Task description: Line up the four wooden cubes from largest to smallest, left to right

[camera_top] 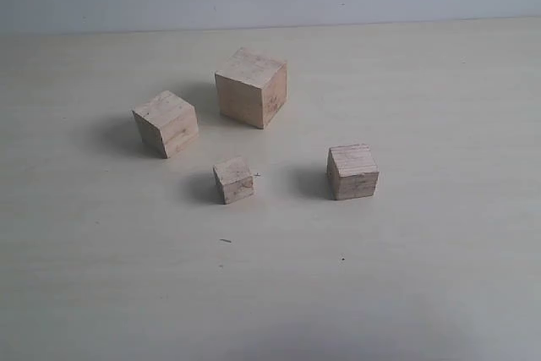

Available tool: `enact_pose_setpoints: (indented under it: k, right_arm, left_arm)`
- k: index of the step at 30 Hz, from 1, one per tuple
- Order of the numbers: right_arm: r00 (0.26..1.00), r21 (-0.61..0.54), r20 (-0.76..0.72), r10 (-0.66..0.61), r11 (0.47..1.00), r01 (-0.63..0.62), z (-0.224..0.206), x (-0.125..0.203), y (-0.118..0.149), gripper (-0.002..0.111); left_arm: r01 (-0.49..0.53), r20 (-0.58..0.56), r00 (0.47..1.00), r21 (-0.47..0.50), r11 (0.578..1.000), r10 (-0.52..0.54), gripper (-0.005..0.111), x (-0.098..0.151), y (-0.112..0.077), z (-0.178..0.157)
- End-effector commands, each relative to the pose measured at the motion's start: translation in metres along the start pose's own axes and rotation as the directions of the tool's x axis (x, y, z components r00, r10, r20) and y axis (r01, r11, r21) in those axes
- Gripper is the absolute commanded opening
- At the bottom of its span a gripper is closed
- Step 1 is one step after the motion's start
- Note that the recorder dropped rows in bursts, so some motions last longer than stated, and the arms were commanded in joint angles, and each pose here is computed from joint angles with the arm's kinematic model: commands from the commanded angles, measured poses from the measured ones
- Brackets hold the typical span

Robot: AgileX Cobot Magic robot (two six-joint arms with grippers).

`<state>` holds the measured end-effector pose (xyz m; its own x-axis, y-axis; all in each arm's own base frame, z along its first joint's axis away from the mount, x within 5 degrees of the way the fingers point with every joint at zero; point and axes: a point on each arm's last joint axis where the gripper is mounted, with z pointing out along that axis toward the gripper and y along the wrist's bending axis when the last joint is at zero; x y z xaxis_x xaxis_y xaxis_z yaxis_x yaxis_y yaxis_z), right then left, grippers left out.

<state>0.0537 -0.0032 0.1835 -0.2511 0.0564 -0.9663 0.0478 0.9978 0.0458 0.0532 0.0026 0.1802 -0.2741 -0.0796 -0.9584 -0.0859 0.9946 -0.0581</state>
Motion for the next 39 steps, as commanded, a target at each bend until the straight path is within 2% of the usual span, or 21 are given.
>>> enact_pose_setpoints:
  k: [1, 9, 14, 18, 21, 23, 27, 30, 33, 34, 39]
  right_arm:
    - [1.000, 0.000, 0.007, -0.006, 1.000, 0.006, 0.000, 0.001, 0.000, 0.000]
    - [1.000, 0.001, 0.015, -0.012, 1.000, 0.012, 0.000, 0.000, 0.000, 0.000]
    - [0.982, -0.040, 0.185, 0.042, 0.999, -0.035, -0.002, -0.016, 0.003, 0.000]
    - [0.976, -0.045, 0.215, 0.041, 0.998, -0.032, -0.002, -0.018, 0.003, 0.000]
    - [0.968, -0.034, 0.252, -0.015, 0.999, 0.025, -0.003, -0.022, 0.004, 0.000]
    - [0.945, -0.043, 0.327, -0.015, 0.999, 0.031, -0.005, -0.028, 0.005, 0.000]
    - [0.810, -0.085, 0.586, 0.028, 0.996, 0.028, -0.018, -0.052, 0.008, 0.000]
    - [0.770, -0.163, 0.619, 0.157, 0.984, -0.070, -0.022, -0.058, 0.008, 0.000]
    - [0.705, -0.221, 0.670, 0.234, 0.969, -0.111, -0.045, -0.097, 0.009, 0.000]
    - [0.732, -0.211, 0.640, 0.234, 0.969, -0.125, -0.051, -0.118, 0.009, 0.000]
    - [0.810, -0.178, 0.540, 0.227, 0.972, -0.154, -0.047, -0.180, 0.012, 0.000]
  left_arm:
    - [0.003, 0.016, 1.000, 0.007, 1.000, -0.003, 0.000, -0.001, 0.000, 0.000]
    - [0.002, 0.016, 1.000, 0.011, 1.000, -0.002, 0.000, -0.001, -0.001, 0.000]
    - [0.000, 0.016, 1.000, 0.011, 1.000, -0.001, 0.000, -0.001, -0.001, 0.000]
    - [0.000, 0.016, 1.000, 0.011, 1.000, -0.001, 0.000, -0.001, -0.001, 0.000]
    - [0.000, 0.016, 1.000, 0.011, 1.000, -0.001, 0.000, -0.001, -0.001, 0.000]
    - [0.000, 0.016, 1.000, 0.011, 1.000, -0.001, 0.000, -0.001, -0.001, 0.000]
    - [0.000, 0.016, 1.000, 0.011, 1.000, -0.001, 0.000, -0.001, -0.001, 0.000]
    - [0.000, 0.016, 1.000, 0.011, 1.000, -0.001, 0.000, -0.001, -0.001, 0.000]
    - [0.000, 0.016, 1.000, 0.011, 1.000, -0.001, 0.000, -0.001, -0.001, 0.000]
    - [0.000, 0.016, 1.000, 0.011, 1.000, -0.001, 0.000, -0.001, -0.001, 0.000]
    - [0.000, 0.016, 1.000, 0.011, 1.000, -0.001, 0.000, -0.001, -0.001, 0.000]
